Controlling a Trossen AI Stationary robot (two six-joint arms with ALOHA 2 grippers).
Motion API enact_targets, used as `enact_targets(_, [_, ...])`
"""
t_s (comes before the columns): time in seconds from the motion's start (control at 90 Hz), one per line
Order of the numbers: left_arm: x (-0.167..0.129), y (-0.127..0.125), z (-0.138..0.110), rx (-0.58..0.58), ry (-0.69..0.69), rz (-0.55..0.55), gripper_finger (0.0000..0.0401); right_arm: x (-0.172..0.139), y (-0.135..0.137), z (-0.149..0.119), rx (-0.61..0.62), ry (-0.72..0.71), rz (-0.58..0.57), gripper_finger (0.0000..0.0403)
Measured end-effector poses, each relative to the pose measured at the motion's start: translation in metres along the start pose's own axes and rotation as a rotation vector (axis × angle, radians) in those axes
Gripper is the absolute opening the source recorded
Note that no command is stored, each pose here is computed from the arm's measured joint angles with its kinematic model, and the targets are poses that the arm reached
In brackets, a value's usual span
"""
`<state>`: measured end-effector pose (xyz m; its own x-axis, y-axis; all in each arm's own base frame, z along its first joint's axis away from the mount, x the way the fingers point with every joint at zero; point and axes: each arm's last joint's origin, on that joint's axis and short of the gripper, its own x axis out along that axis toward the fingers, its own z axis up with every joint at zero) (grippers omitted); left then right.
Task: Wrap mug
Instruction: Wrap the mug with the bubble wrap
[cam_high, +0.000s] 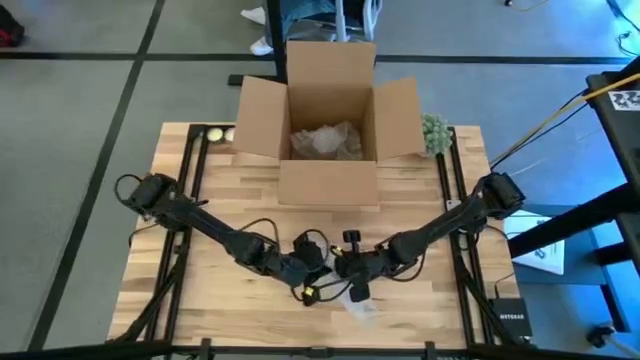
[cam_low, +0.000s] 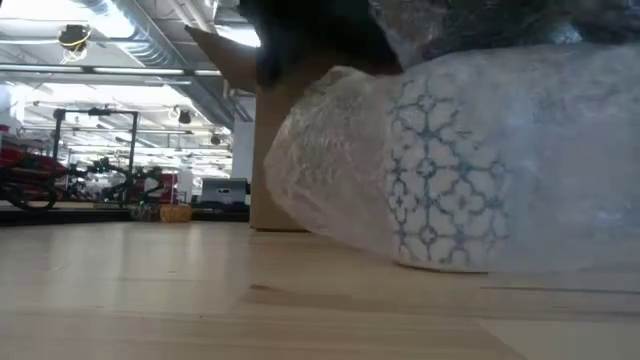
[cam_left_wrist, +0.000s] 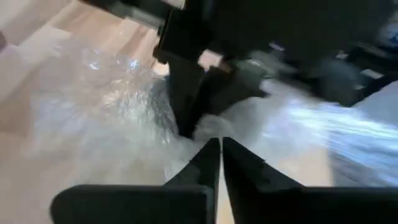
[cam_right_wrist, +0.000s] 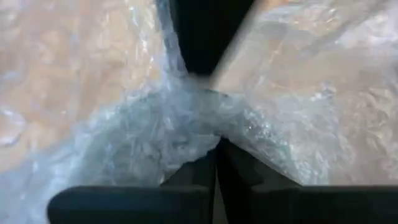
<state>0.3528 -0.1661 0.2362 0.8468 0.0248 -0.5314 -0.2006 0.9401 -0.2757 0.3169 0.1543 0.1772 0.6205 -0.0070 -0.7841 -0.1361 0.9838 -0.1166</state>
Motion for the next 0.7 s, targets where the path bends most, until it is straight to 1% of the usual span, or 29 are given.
enact_targets(0.067, [-0.010,-0.006,-0.001,0.004,0.004,-0.020,0.0000,0.000,0.000,0.000,0.001,-0.001,0.000,0.0001])
enact_targets(0.156, [-0.015,-0.017,-0.003,0.023,-0.020,-0.066,0.0000,0.000,0.000,0.000,0.000,-0.002,0.000,0.0001])
enact_targets(0.267, [-0.008,-0.022,-0.005,0.032,-0.056,-0.095,0.0000,0.000,0.000,0.001,0.003,-0.011,-0.003,0.0001])
enact_targets(0.433, [0.025,-0.010,-0.010,0.036,-0.087,-0.052,0.0000,0.001,0.000,0.002,0.007,-0.026,-0.002,0.0001])
enact_targets(0.578, [0.050,0.009,-0.017,-0.006,-0.024,-0.019,0.0000,0.000,0.000,0.002,0.007,-0.029,-0.001,0.0001])
enact_targets(0.7, [0.059,0.015,-0.018,-0.037,-0.007,-0.022,0.0000,-0.005,-0.001,0.004,-0.011,-0.015,0.005,0.0001])
